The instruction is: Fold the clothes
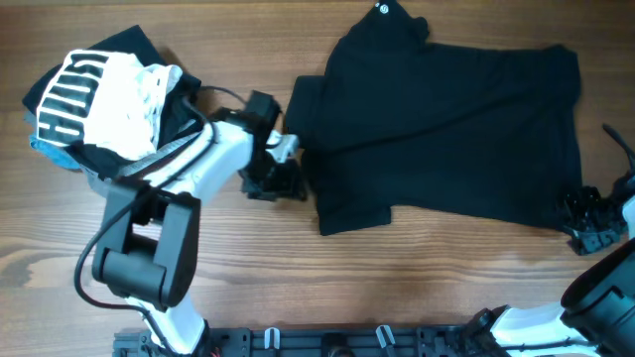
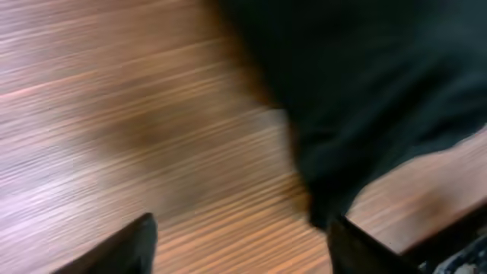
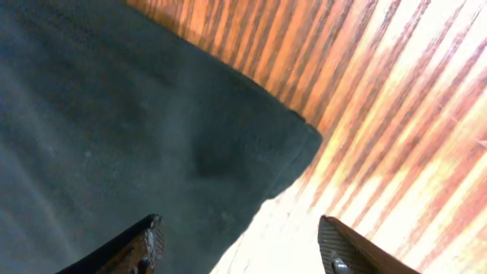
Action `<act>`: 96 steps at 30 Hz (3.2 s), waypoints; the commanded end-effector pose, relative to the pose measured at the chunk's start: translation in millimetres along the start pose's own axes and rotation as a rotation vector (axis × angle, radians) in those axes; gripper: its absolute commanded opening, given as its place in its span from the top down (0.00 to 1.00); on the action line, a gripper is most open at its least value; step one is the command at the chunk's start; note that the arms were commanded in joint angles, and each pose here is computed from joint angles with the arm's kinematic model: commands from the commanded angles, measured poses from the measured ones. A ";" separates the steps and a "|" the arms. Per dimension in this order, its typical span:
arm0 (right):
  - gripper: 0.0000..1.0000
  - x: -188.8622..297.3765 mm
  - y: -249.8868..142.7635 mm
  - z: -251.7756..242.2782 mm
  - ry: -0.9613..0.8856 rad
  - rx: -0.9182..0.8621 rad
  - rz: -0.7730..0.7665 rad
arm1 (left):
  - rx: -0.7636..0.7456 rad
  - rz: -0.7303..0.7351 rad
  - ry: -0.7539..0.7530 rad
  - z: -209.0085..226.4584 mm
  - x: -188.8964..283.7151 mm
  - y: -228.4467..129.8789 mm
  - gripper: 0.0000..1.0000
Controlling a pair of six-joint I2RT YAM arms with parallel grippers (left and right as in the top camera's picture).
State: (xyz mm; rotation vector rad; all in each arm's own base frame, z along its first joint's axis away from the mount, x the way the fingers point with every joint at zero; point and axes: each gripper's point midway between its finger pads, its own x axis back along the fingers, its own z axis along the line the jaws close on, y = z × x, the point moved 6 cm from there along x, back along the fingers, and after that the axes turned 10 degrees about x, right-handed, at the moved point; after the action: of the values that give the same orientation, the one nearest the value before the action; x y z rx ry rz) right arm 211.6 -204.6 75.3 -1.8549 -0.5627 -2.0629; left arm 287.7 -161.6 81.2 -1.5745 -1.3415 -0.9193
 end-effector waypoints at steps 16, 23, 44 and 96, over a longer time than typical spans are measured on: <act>0.96 -23.1 3.3 8.3 0.069 0.006 0.038 | -0.116 -0.042 0.045 -47.6 -36.9 -6.7 0.12; 0.96 12.4 5.5 16.9 0.137 0.023 -0.016 | -0.107 0.016 0.076 -39.9 -61.6 -7.5 0.32; 0.96 48.6 -5.1 -22.9 -0.181 -0.029 -0.105 | 0.203 0.117 0.264 41.7 18.6 -33.6 0.96; 0.11 127.9 -7.2 41.5 0.368 0.246 -0.215 | 0.532 -0.351 0.510 153.7 15.2 68.0 0.96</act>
State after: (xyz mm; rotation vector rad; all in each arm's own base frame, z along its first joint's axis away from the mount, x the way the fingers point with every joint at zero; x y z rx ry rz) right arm 226.3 -173.2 196.7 -1.3303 -0.8608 -2.2643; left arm 376.9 -78.0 57.1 -0.8434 -1.5115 -1.0433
